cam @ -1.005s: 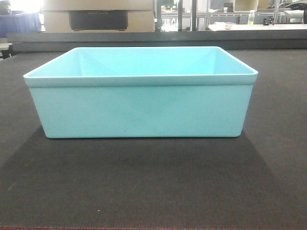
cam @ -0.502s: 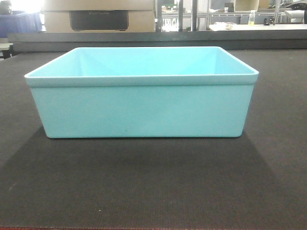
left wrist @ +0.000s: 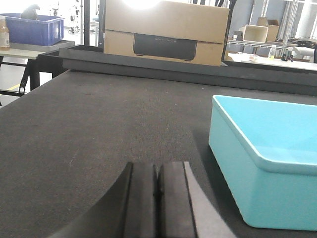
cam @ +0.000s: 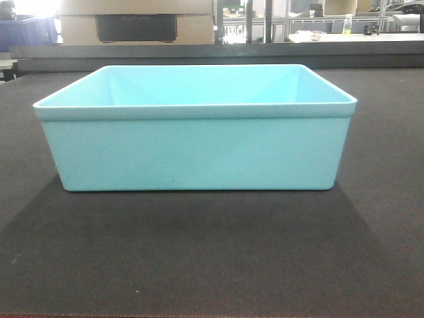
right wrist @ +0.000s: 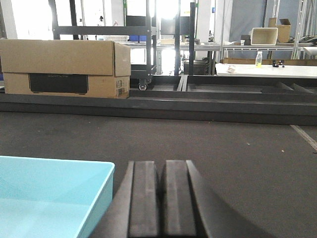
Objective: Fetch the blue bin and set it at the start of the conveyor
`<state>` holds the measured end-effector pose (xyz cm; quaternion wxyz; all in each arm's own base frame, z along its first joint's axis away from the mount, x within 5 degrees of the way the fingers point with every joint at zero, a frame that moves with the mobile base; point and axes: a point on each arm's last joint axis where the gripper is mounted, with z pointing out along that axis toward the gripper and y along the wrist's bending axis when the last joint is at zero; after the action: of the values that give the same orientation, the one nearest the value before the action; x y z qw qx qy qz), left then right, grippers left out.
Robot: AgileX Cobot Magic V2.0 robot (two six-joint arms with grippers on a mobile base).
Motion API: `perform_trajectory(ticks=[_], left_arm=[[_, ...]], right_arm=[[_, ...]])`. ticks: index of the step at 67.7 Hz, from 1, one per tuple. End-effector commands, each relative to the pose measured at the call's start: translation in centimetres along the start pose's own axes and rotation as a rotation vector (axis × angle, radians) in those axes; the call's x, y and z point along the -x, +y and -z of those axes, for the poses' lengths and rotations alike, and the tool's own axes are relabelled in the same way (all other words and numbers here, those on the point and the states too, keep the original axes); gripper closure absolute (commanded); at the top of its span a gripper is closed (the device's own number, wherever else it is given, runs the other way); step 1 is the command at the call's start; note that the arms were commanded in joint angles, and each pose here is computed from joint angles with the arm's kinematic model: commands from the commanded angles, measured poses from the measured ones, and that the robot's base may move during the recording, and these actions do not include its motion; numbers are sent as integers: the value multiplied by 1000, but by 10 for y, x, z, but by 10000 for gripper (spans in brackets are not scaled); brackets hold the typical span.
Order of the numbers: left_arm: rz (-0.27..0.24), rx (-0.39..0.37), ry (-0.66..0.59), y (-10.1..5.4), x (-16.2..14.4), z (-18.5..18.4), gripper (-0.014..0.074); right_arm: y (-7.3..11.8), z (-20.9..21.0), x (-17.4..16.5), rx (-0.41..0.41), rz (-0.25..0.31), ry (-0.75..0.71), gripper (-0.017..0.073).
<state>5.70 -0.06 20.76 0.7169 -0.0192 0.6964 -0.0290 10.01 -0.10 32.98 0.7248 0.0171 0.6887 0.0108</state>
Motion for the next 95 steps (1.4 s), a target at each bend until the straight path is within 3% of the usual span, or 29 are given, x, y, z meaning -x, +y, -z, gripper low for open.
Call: perform_trajectory(ticks=[1,31,38,58,72,95], left_arm=[[2,-1,-30,0,3,1,704],[2,-1,-30,0,3,1,704],[2,-1,-30,0,3,1,704],[2,-1,-30,0,3,1,704],[2,-1,-30,0,3,1,704],[2,-1,-30,0,3,1,704]], right_arm=[[0,0,2,-1,11,-26,721],[0,0,3,2,15,-43,721],[-3,6,-4,-34,11,31,721],[-12,37,-68,-133,-1,9,721],[-13,50,-114,-142,3,-15,721],[-13,50,-116,-143,5,-15,721]])
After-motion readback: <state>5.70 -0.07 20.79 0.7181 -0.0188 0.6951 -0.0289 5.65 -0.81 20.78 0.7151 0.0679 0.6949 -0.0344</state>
